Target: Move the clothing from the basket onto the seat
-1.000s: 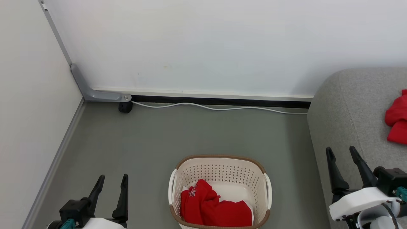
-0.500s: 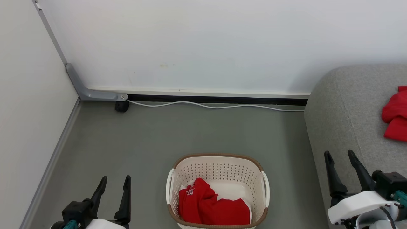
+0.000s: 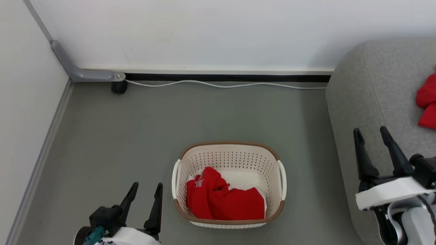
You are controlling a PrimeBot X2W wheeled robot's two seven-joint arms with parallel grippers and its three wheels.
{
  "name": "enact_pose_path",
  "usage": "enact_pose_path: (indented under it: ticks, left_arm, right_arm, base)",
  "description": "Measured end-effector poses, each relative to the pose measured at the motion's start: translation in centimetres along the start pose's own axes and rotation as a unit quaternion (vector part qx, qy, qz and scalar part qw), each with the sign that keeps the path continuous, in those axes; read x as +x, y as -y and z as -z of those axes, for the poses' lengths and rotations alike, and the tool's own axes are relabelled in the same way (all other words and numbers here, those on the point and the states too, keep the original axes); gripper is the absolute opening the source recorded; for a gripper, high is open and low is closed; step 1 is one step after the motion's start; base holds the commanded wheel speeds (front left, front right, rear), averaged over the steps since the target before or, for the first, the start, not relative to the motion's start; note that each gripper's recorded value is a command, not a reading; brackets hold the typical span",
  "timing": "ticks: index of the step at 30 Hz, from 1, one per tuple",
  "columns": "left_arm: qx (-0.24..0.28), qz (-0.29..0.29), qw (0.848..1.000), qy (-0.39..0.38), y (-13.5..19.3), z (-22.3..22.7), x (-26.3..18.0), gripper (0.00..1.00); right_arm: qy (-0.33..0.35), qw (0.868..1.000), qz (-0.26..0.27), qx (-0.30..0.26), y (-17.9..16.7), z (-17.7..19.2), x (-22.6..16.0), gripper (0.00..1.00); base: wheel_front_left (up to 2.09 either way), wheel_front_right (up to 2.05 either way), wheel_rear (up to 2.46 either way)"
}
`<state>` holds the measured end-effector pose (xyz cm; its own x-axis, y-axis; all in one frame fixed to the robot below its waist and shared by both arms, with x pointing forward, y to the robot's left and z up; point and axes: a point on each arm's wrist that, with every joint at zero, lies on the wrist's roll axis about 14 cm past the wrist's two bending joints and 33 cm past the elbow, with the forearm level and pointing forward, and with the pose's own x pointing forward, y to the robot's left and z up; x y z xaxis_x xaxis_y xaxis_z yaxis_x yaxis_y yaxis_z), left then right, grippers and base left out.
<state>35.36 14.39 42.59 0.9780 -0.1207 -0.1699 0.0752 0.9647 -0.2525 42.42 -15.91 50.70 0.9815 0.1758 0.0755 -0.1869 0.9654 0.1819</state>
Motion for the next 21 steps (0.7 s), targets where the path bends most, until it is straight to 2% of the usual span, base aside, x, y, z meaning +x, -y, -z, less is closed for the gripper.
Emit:
enact_pose_path:
  ticks: [11,21]
  left_arm:
    - [-0.003,0.058,0.996,-0.062,3.9,3.8,7.0,1.0]
    - [0.0,0.107,0.985,-0.132,6.7,9.9,13.4,1.0]
  right_arm:
    - [0.008,1.0,-0.008,-0.006,2.1,0.9,5.9,1.0]
    - [-0.002,1.0,-0.016,-0.002,3.6,4.2,10.3,1.0]
  base:
    - [0.0,0.0,0.0]
    - [0.0,0.0,0.0]
